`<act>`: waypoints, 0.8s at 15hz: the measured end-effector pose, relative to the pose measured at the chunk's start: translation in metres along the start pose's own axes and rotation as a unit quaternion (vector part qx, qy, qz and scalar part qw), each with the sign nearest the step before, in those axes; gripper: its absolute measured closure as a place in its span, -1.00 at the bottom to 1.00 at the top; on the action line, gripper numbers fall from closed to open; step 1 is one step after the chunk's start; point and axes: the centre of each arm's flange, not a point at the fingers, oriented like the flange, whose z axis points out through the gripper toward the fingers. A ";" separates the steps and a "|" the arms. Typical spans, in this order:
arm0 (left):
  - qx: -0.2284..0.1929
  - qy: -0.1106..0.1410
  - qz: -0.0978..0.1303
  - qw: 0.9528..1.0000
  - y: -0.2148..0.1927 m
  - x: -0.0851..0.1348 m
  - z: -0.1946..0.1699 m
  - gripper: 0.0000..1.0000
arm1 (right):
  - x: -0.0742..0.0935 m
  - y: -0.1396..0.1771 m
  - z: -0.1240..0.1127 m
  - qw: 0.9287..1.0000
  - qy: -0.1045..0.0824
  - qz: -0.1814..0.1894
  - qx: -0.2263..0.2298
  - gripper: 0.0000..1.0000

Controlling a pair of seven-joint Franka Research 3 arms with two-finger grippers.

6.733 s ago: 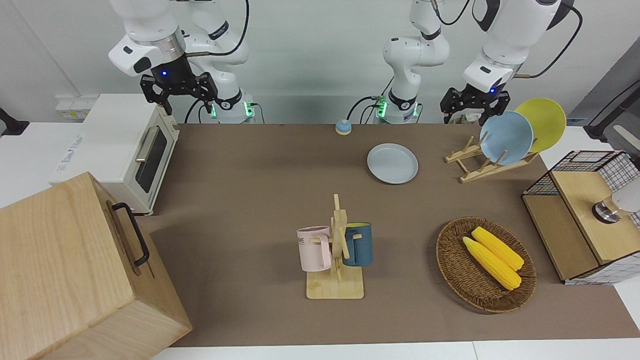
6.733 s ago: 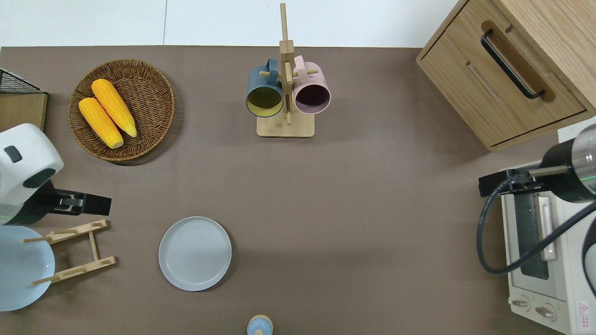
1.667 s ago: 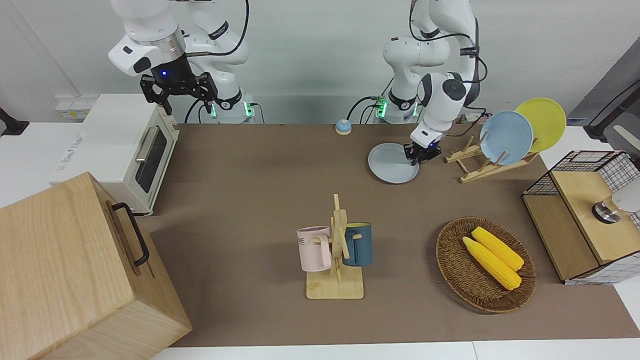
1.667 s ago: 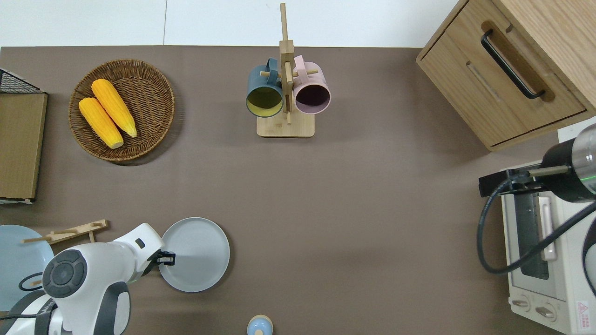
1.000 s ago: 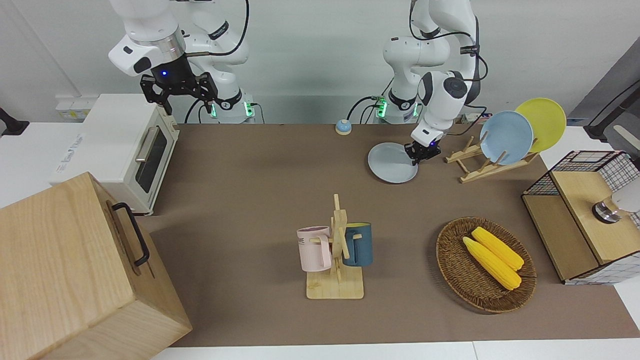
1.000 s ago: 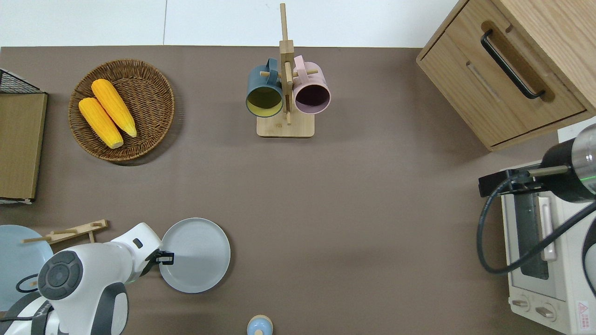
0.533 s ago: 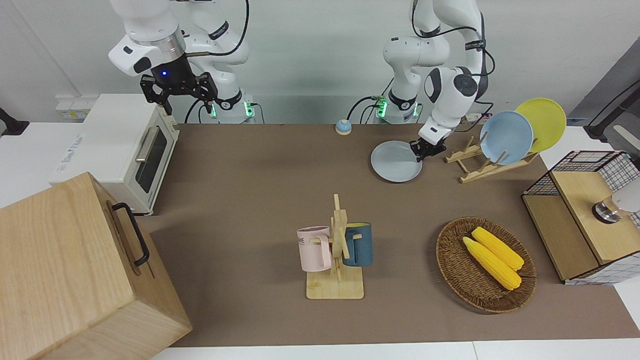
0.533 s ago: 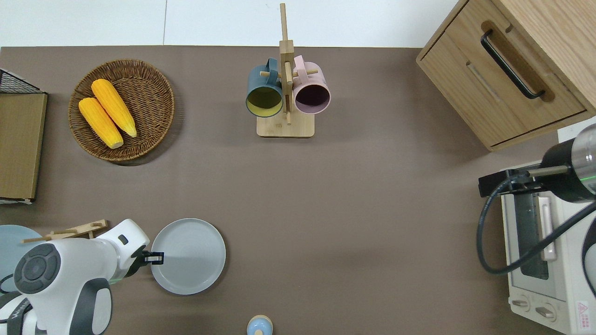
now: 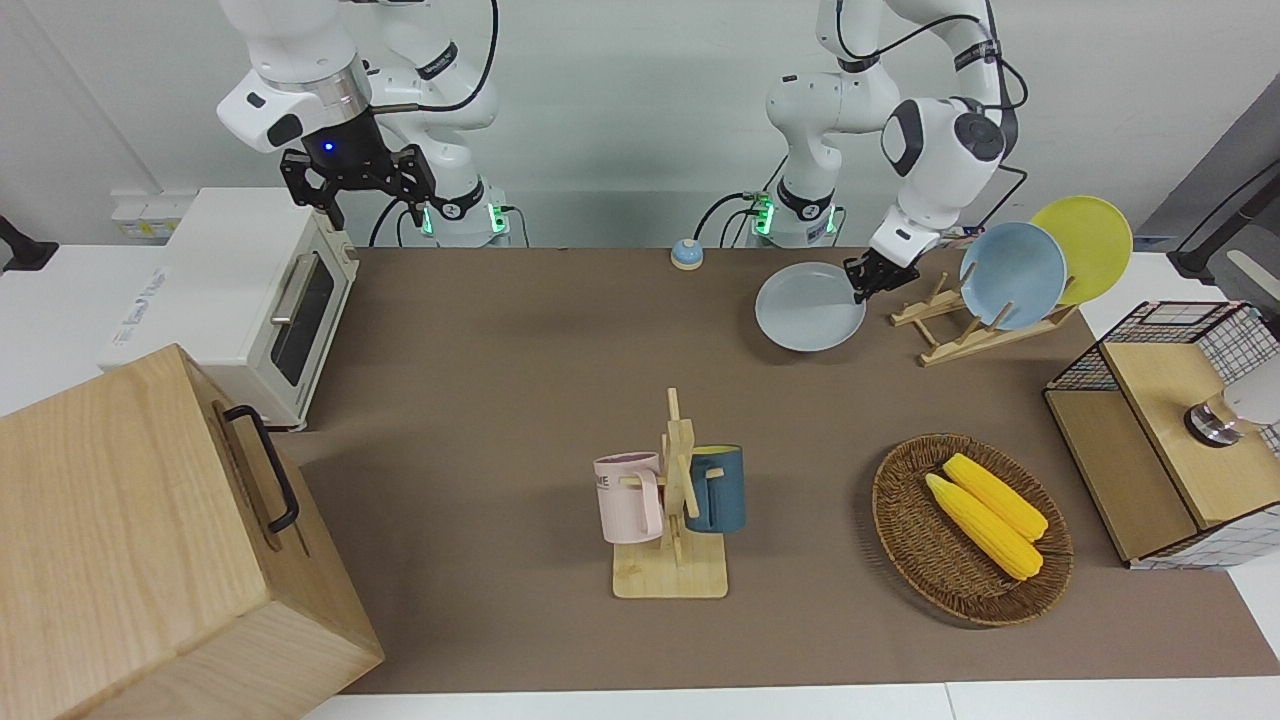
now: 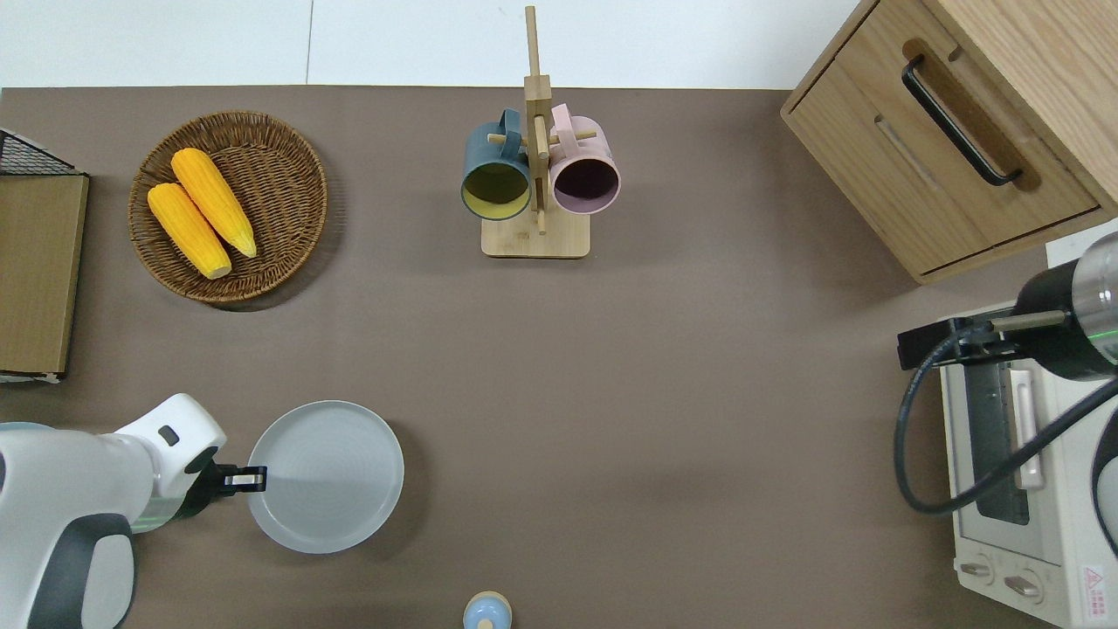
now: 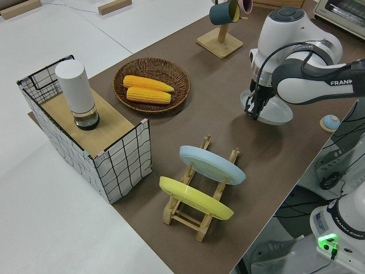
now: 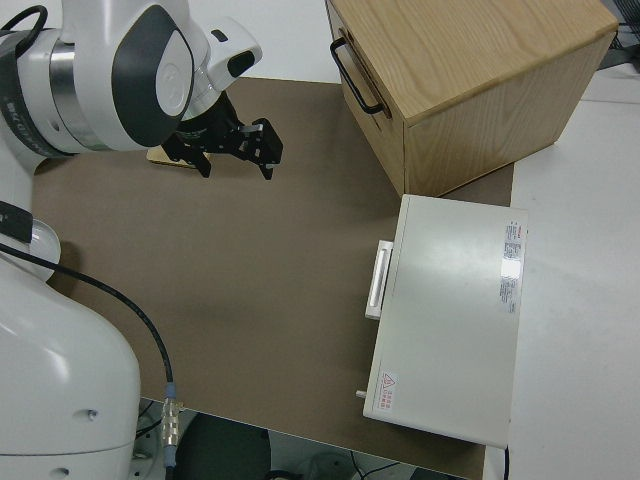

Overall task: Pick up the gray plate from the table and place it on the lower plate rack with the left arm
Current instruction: 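Lift the gray plate with the left gripper and carry it toward the rack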

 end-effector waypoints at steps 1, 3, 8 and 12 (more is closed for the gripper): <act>-0.002 0.001 0.000 1.000 0.000 0.001 -0.012 0.93 | 0.000 0.000 0.000 1.000 0.000 0.000 0.000 -0.98; -0.006 -0.003 -0.003 1.000 -0.003 0.003 -0.034 0.93 | 0.000 0.000 0.000 1.000 0.000 0.000 0.000 -0.98; -0.013 -0.012 -0.002 1.000 -0.003 0.007 -0.101 0.93 | 0.000 0.000 0.000 1.000 0.000 0.000 0.000 -0.98; -0.018 -0.012 0.004 1.000 0.003 0.006 -0.149 0.93 | 0.000 0.000 0.000 1.000 0.000 0.000 0.000 -0.98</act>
